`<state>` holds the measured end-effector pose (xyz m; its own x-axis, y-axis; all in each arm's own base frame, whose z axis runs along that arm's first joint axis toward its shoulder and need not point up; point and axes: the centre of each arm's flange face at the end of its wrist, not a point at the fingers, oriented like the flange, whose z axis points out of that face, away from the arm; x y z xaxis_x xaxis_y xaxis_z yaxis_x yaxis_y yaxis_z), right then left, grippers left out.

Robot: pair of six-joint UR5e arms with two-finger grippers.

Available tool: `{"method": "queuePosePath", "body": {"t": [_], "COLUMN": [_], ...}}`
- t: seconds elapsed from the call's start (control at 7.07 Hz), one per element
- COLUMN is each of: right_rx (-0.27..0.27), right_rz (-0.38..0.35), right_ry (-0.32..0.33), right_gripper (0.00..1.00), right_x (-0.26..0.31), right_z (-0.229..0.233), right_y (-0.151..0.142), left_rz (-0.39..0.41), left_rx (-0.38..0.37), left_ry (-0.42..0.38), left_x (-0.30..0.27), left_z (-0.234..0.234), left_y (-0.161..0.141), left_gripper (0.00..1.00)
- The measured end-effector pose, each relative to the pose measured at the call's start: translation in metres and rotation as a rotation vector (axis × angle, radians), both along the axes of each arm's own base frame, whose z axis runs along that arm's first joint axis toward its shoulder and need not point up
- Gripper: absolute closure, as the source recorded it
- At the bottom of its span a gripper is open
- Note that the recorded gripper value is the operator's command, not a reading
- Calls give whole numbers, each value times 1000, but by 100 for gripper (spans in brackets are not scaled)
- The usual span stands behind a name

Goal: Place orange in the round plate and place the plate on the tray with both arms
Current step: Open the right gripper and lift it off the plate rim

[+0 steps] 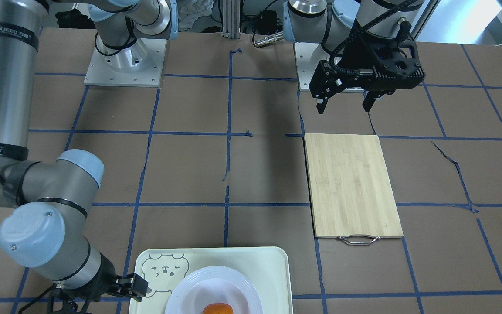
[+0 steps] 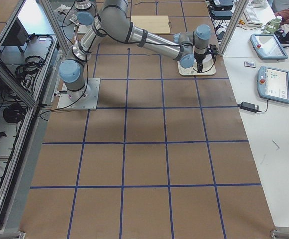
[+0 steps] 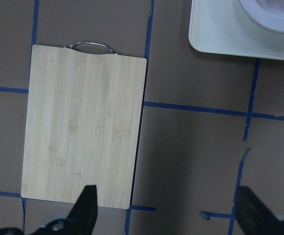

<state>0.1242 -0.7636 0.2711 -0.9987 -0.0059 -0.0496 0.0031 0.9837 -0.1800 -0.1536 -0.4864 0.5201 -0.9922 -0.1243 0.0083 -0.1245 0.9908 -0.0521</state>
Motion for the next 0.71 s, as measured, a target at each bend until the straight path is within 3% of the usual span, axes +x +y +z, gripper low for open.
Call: {"method": "queuePosePath", "body": {"t": [0.14, 0.28, 0.71], "right_rx": [38, 84, 180], "right_rz": [24, 33, 23], "right_ry": [85, 119, 125], "right_gripper": [0, 0, 0], "right_x": [-7, -7, 2], "right_z": [40, 87, 210], "right_y": [11, 36, 141], "left_rz": [0, 0, 1], "left_rx": [0, 0, 0], "left_ry": [0, 0, 0], "left_x": [0, 0, 0], "left_z": [0, 0, 1], "left_y": [0, 0, 1], "left_gripper": [0, 0, 0]}}
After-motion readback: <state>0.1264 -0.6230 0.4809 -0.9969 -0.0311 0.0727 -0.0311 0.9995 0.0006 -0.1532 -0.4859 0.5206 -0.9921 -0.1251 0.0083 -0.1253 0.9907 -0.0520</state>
